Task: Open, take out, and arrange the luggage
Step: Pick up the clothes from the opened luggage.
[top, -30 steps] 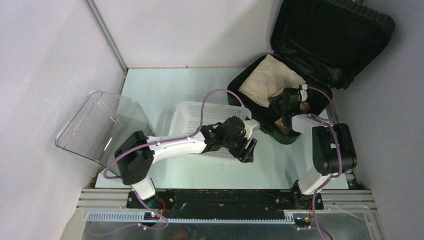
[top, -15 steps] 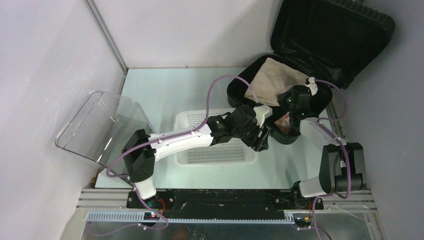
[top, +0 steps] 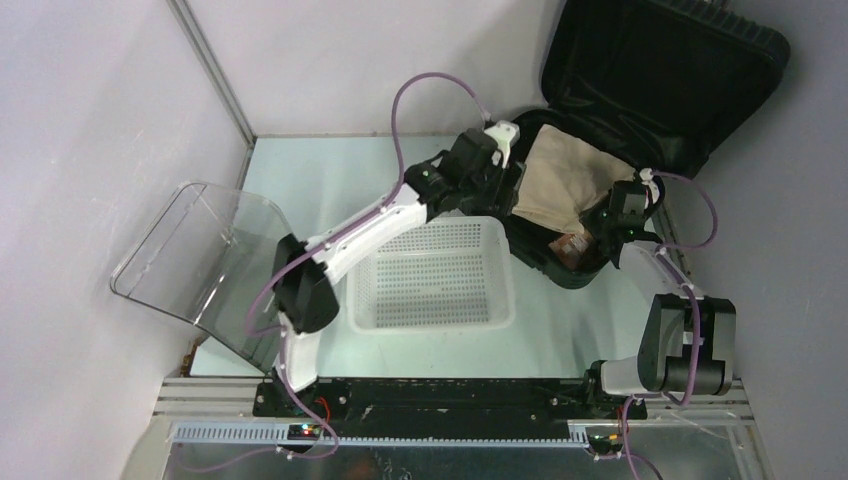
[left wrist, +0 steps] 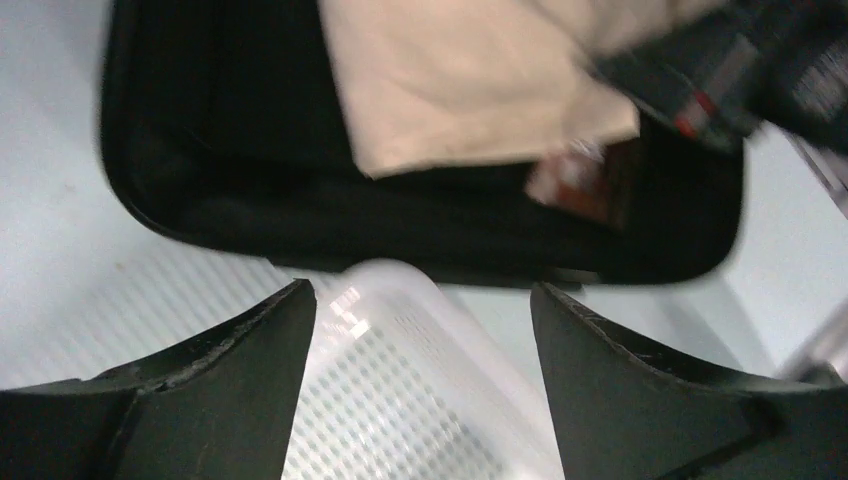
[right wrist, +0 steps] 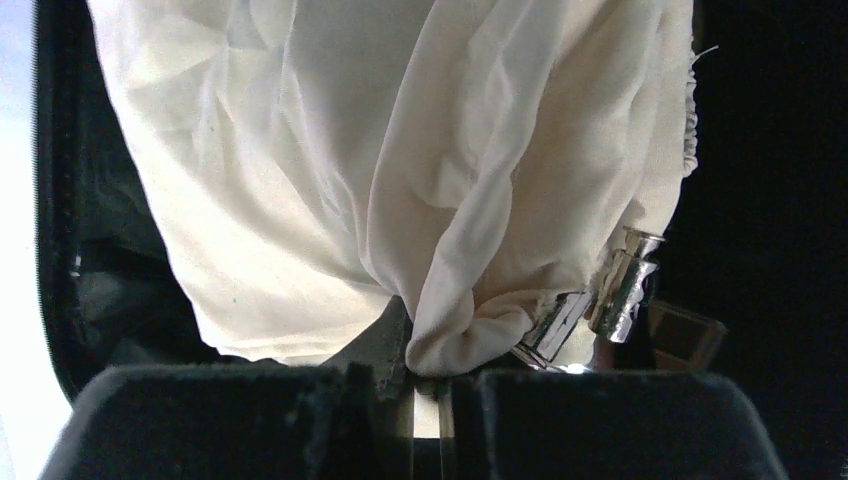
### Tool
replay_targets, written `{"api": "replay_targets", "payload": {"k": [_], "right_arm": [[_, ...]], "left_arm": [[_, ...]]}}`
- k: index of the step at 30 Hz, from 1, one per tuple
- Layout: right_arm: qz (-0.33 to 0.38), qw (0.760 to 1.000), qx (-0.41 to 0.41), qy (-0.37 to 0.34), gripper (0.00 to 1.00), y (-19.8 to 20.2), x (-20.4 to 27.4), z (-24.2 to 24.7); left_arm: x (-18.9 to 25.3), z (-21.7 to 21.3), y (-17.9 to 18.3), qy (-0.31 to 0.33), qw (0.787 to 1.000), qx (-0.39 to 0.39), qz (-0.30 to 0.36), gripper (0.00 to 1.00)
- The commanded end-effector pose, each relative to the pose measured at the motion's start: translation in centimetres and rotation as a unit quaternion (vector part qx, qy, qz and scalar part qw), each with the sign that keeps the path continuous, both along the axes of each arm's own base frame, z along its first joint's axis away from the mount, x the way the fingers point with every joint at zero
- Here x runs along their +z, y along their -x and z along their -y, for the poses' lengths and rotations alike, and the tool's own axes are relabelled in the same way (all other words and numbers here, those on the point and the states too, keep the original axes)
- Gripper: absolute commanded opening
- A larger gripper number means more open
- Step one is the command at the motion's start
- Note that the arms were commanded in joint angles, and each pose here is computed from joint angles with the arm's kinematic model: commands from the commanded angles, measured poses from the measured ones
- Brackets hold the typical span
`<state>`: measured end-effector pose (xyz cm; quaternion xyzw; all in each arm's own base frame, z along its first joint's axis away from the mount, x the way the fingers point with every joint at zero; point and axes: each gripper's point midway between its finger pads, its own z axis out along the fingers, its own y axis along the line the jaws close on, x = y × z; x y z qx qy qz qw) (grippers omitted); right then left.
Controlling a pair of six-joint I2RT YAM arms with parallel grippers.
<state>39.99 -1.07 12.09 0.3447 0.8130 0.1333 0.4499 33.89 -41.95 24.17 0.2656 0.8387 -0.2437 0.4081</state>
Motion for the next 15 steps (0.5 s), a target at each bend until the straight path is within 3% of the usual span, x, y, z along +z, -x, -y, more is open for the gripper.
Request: {"api": "replay_targets", "payload": {"k": [1,4,7,15], "right_arm": [[0.009,1.000,0.019,0.013,0.00,0.4,0.7,0.6],[0.025,0.999,0.030,0.011,0.00,-0.4,1.0,0.6],[0.032,0.999,0.041,0.007,0.00,-0.9,0.9,0.4],[0.036,0.998,0.049,-0.010,0.00,-1.3,0.6,0.4]], "left_arm": [[-0.8,-0.4,-5.5,-0.033,0.998,0.038,0.031,0.86],[-1.7,0.4,-8.8,0.019,0.999,0.051,0.000,0.86],[-1.1,1.5,-11.2,0.062,0.997,0.048,0.020,0.88],[-2.4,5.0,-14.4,0.146,0.989,0.021,0.029,0.88]]}}
